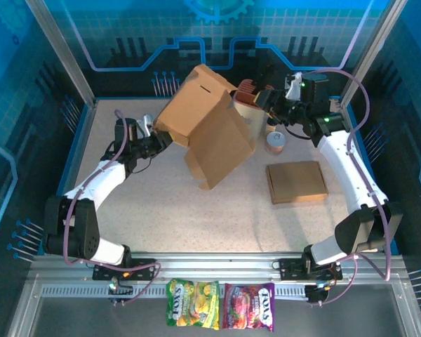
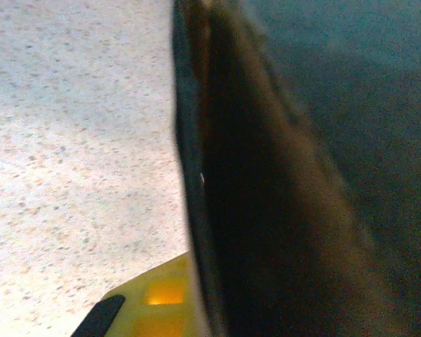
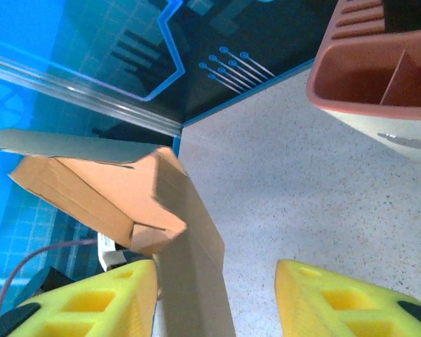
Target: Fold the paper box
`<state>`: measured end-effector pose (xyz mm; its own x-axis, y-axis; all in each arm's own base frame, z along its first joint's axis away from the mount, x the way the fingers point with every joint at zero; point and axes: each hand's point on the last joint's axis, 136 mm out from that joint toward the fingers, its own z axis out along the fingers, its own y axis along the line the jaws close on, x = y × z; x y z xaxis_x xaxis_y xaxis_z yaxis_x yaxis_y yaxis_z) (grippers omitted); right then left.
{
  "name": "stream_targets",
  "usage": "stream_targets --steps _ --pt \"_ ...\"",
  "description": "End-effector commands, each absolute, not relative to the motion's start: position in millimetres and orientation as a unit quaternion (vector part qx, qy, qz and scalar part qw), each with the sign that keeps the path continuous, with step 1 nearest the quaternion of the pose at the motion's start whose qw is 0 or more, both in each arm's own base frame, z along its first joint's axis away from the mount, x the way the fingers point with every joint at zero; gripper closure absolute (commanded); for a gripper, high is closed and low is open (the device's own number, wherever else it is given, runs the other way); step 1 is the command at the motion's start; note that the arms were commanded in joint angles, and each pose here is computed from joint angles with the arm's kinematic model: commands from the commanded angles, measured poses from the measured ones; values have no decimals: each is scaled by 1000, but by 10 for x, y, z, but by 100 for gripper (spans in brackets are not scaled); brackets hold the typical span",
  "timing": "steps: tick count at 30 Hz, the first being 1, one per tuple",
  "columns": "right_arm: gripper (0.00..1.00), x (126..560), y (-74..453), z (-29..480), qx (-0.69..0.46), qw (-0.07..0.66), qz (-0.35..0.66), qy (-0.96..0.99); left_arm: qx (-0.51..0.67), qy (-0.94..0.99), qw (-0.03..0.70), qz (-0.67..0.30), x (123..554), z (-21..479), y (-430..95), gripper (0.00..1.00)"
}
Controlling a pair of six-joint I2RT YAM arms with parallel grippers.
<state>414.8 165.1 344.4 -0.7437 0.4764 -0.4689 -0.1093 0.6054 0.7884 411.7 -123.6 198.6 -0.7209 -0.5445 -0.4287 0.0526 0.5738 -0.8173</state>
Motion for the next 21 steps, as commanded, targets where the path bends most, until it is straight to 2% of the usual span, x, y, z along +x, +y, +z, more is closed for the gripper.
stream_targets --steps 1,4,7,21 --pt "45 4104 1750 3350 91 312 442 836 -133 791 336 -493 4137 2142 -1358 100" --pt "39 4160 1826 3429 81 309 464 826 -129 792 329 -498 4130 2146 -1381 100" --pt "36 4215 1926 3466 69 296 488 818 -127 793 323 -500 4105 2129 -1392 100" --pt "33 4301 2284 3565 13 266 551 791 -126 796 303 -510 4029 2085 -1437 100"
